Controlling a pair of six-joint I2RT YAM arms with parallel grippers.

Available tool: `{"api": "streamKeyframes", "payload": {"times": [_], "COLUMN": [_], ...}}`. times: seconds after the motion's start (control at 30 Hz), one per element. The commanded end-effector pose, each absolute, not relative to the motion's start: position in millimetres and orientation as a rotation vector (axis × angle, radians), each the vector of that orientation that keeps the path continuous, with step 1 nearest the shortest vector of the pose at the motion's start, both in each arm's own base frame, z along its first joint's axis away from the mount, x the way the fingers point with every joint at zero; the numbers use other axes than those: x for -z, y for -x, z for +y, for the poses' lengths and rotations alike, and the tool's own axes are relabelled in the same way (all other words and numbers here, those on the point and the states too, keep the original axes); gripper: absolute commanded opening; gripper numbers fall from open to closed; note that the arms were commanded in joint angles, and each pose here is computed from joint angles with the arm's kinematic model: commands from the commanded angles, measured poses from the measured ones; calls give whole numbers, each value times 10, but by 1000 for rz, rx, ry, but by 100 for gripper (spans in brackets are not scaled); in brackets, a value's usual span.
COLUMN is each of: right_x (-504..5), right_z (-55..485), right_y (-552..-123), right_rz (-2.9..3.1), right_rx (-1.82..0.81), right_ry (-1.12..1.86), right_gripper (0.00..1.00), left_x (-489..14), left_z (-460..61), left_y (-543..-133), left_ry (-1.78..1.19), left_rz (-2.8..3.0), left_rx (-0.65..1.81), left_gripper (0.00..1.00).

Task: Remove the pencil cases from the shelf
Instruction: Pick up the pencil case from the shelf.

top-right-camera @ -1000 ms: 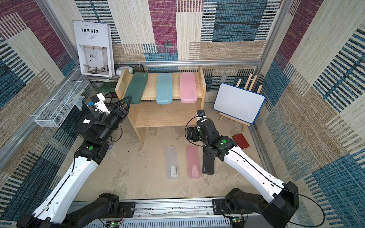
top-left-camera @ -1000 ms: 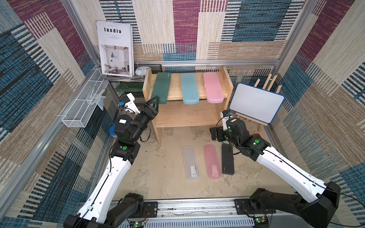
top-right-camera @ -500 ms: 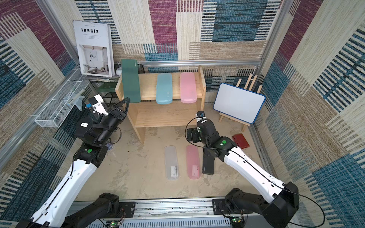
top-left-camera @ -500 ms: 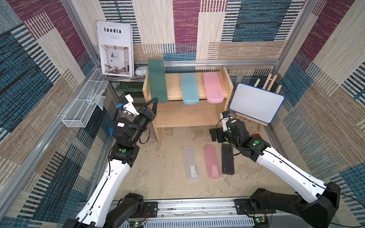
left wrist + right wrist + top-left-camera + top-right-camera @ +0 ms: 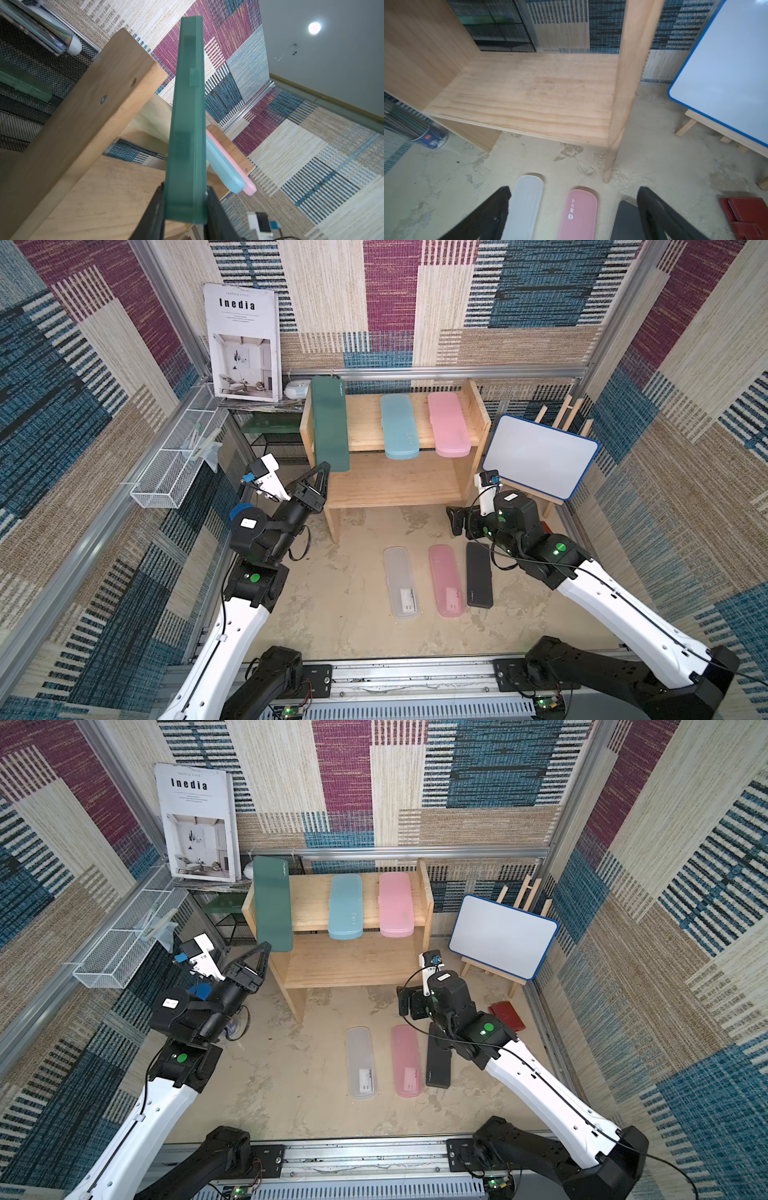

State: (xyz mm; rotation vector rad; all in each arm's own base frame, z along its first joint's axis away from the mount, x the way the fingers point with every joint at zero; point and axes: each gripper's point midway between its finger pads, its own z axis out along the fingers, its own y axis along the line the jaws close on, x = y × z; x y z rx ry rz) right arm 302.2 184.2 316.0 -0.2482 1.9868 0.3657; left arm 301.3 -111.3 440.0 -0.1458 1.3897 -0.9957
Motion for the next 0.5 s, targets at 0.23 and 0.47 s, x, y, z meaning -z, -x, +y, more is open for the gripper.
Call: {"api": "streamKeyframes", "payload": {"times": [0.23,0.47], "right_x": [-4327,-4591], "right_z": [2882,3826], "right_y": [-2654,-2533], "right_rz": [1708,1616], "right_rx": [-777,-1047], "right_ry": [487,636], "right_gripper": [100,100], "left_x": [-4046,-4084], "left_z": [-1138,-1071], "left_y": [-2450,-2219], "left_ry": [-201,-234], "left_rz": [1333,1307], "left_rx": [685,618], "left_gripper": [8,8]}}
